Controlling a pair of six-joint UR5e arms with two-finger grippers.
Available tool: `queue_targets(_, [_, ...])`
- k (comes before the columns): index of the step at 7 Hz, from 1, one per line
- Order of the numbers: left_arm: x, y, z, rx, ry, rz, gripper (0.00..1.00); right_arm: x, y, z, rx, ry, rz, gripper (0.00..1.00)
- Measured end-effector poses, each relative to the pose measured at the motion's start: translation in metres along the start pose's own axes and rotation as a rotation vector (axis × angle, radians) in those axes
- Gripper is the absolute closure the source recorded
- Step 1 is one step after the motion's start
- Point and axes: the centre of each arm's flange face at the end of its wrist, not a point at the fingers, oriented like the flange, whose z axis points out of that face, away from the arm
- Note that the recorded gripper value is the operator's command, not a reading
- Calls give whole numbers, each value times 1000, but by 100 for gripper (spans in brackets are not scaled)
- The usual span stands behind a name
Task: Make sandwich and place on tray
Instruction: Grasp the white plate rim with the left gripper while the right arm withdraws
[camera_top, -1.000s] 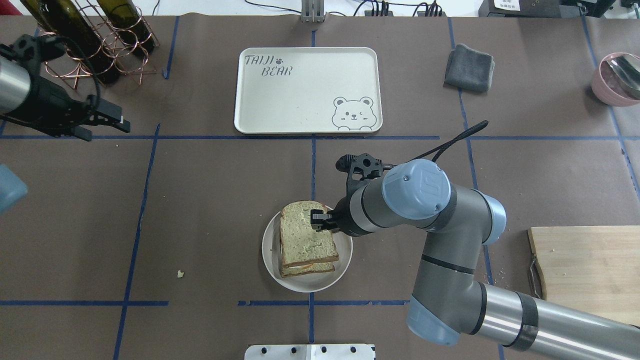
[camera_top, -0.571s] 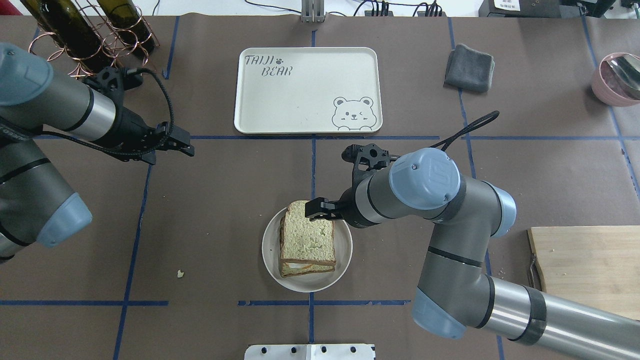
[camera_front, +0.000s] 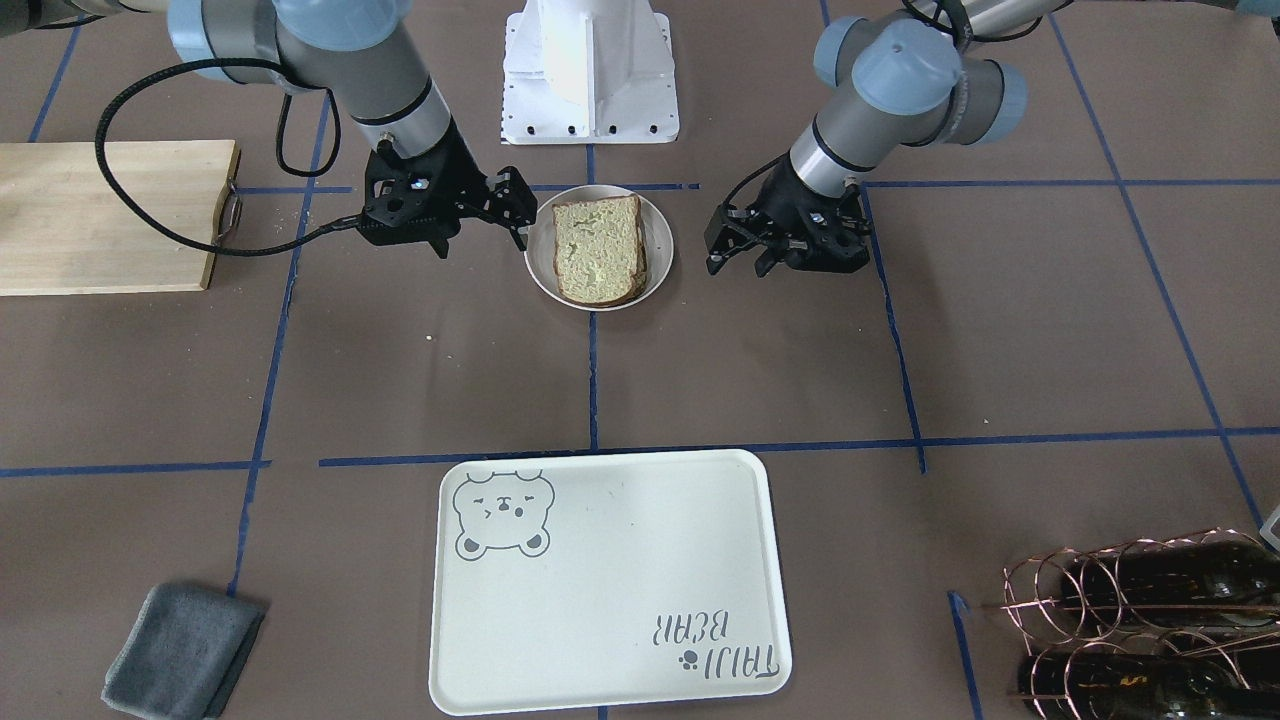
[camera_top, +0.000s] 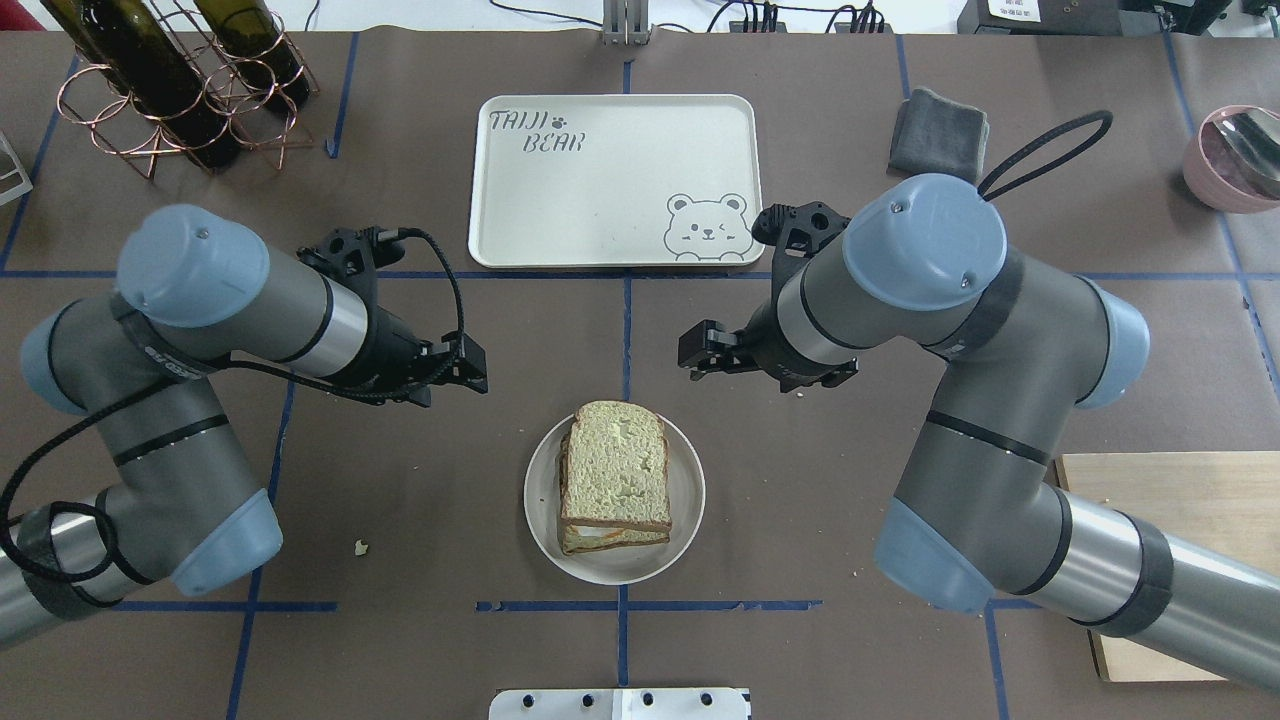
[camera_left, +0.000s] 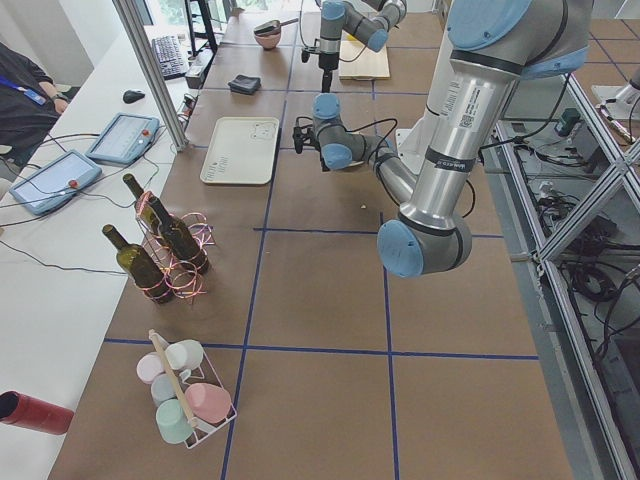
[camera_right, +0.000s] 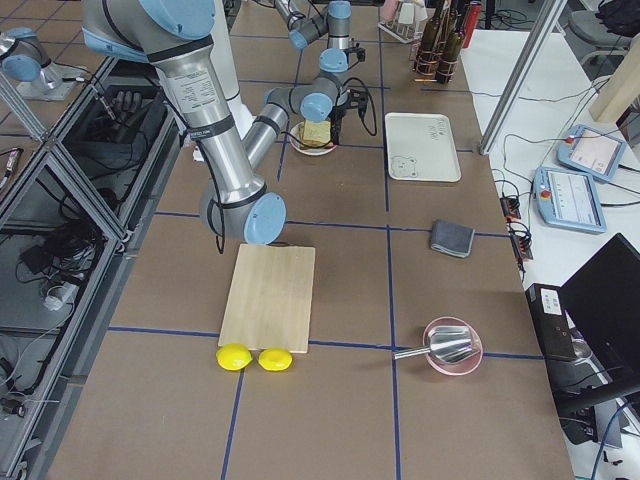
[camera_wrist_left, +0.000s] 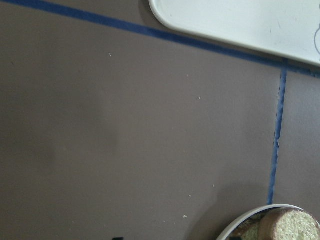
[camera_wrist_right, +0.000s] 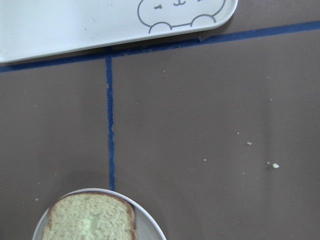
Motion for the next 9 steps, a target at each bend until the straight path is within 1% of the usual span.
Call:
queue_targets(2, [14,42,33,-34,-16,-24,43,39,-28,-20,-10,25,-31,0])
queue_targets(3, [22,62,50,-51,-25,-31,48,51,-32,-25,-14,29,-43,0])
queue_targets(4, [26,75,64,-65,-35,-35,55,58,-34,-26,-16,32,-46,0])
queue_targets(5, [29,83,76,-78,-45,-40,59,61,-35,-27,-16,35,-45,0])
queue_targets(6, [32,88,84,-85,-52,-44,69,63,-35,-27,-17,36,-44,0])
queue_targets(7, [34,89,88,-89,-55,-45,89,64,-35,-28,-17,36,-44,0])
queue_targets(8, [35,90,89,-90,-54,-46,100,65,-35,-28,-17,36,-43,0])
queue_targets(9, [36,90,87,-89,-51,-45,100,66,-35,-29,-17,37,-42,0])
